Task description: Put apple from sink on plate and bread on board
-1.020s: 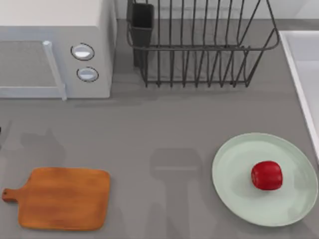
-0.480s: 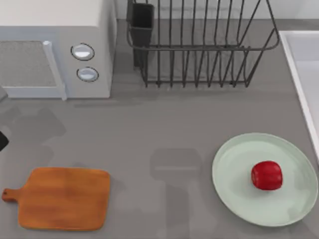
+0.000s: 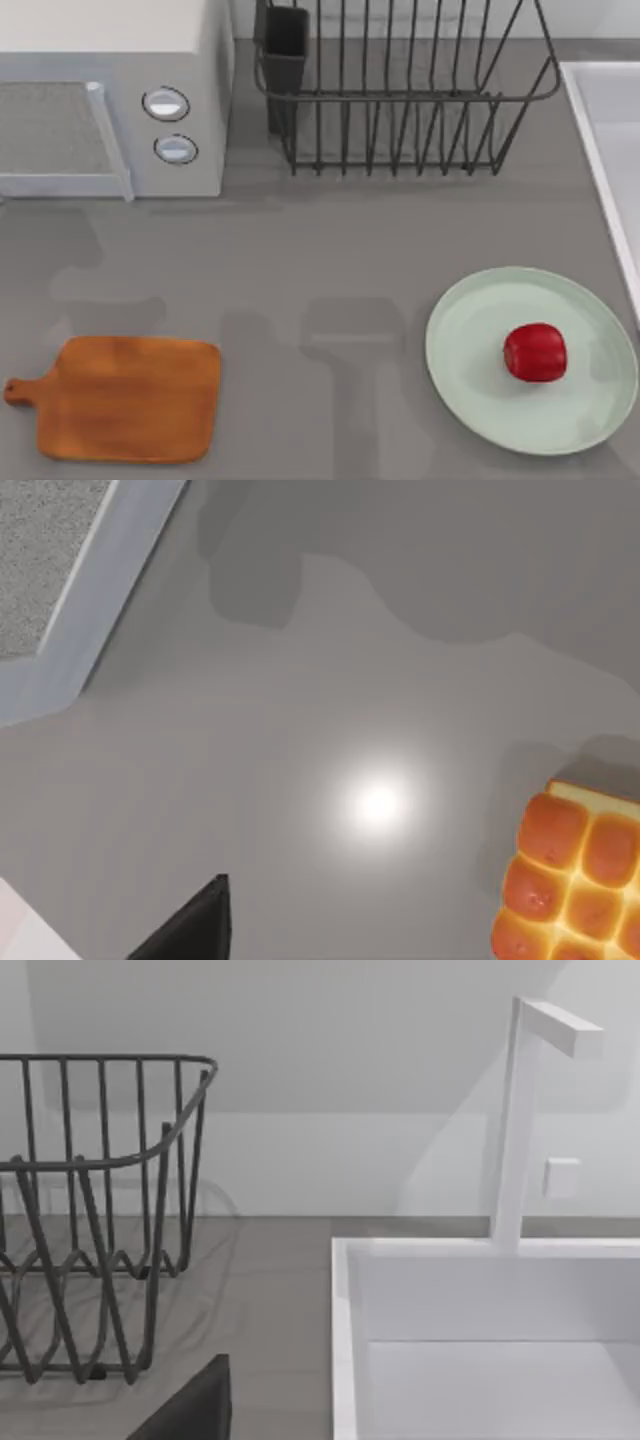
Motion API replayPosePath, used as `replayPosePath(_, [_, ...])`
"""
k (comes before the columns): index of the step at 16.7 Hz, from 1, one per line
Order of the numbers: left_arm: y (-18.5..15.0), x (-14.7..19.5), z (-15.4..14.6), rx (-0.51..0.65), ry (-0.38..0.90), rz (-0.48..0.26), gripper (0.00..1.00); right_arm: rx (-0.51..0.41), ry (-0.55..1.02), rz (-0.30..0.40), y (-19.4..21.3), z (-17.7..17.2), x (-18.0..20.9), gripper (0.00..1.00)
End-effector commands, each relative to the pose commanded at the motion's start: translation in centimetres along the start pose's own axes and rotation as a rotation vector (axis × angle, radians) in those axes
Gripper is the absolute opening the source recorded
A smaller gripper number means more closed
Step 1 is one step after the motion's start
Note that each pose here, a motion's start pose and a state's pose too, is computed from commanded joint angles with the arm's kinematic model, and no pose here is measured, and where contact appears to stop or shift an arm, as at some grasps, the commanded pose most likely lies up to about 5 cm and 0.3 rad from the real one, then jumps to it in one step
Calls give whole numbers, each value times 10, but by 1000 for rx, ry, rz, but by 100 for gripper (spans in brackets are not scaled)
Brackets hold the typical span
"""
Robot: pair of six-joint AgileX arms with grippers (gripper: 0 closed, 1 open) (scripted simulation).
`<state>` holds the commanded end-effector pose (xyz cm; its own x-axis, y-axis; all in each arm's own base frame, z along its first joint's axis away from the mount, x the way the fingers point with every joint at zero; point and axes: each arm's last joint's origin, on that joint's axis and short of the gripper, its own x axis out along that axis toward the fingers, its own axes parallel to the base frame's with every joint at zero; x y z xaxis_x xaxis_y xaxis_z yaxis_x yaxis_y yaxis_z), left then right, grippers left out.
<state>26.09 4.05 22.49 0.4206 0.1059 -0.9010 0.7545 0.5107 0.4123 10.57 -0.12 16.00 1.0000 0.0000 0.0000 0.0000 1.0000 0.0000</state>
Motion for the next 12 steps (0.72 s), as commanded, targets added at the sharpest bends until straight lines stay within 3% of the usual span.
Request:
replayPosePath(4, [18,41,-17,66,84,-245,100,0,0,0,0,0,0,100])
replayPosePath(7, [27,62,-31,115,105,-388,100,0,0,0,0,0,0,100])
replayPosePath(9, [31,67,-35,136,109,-429,100,0,0,0,0,0,0,100])
replayPosePath(12, [32,68,-36,139,109,-434,100,0,0,0,0,0,0,100])
